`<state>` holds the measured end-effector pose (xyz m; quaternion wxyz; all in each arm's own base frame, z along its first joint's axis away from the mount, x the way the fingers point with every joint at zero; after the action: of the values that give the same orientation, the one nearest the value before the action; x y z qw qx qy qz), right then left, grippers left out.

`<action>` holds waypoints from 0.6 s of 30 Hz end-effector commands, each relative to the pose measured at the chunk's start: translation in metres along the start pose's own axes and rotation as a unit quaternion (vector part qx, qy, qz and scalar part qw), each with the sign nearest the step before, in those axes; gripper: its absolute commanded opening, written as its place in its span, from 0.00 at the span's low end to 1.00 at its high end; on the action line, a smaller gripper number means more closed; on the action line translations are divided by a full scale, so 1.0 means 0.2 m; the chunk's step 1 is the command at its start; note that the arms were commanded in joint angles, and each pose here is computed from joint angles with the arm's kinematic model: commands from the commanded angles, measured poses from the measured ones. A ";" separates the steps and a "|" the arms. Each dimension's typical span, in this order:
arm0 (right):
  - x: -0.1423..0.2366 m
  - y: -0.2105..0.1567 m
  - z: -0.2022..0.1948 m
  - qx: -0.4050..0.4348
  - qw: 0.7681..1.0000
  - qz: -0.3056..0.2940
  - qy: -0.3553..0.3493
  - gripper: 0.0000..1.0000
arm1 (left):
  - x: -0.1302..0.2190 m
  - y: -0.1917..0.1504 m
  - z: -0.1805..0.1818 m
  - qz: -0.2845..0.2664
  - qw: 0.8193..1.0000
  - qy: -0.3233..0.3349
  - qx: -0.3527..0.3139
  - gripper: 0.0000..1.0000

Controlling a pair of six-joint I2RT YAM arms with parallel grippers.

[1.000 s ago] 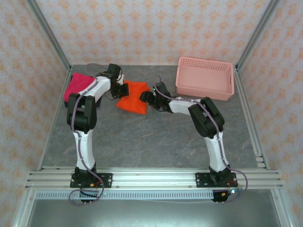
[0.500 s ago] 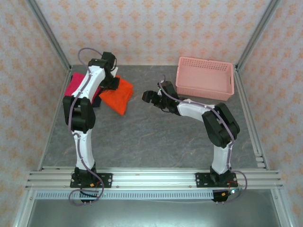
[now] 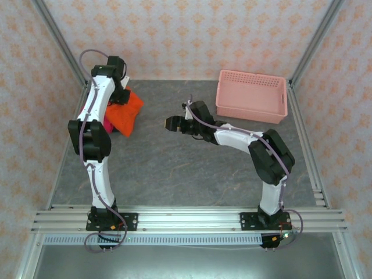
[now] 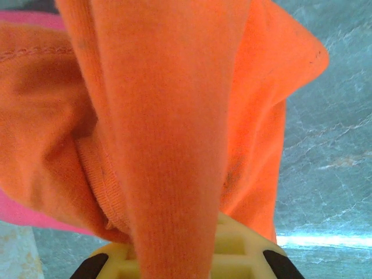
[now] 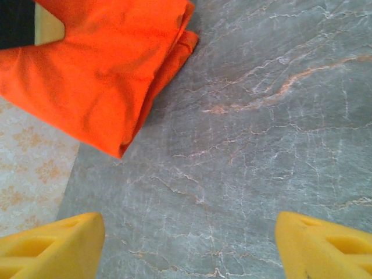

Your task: Fold and stack the t-shirts

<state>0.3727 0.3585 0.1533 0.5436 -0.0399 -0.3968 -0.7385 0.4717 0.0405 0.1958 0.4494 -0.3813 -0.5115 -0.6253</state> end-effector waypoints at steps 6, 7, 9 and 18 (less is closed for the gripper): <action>0.03 0.07 0.07 0.028 0.999 -0.021 0.019 0.78 | 0.18 0.05 0.22 -0.039 0.998 0.052 0.009 0.00; 0.03 0.06 0.07 0.027 0.999 -0.020 0.021 0.78 | 0.17 0.05 0.24 -0.039 0.997 0.060 0.012 0.00; 0.02 0.06 0.07 0.025 0.999 -0.018 0.024 0.78 | 0.15 0.06 0.28 -0.041 0.997 0.070 0.015 0.00; 0.03 0.05 0.06 0.021 0.999 -0.017 0.023 0.78 | 0.04 0.08 0.42 -0.032 0.995 0.081 0.054 0.00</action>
<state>0.3715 0.3592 0.1534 0.5478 -0.0364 -0.3971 -0.7355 0.4807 0.1068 0.2252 0.4763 -0.3055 -0.5216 -0.6385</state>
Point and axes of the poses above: each hand's point on the last joint's axis, 136 mm out from that joint toward the fingers, its own x axis back along the fingers, its own z axis along the line the jaws close on, y = z × x, the point moved 2 cm from there along x, back along the fingers, and after that the axes turned 1 degree about x, right-handed, at the moved point
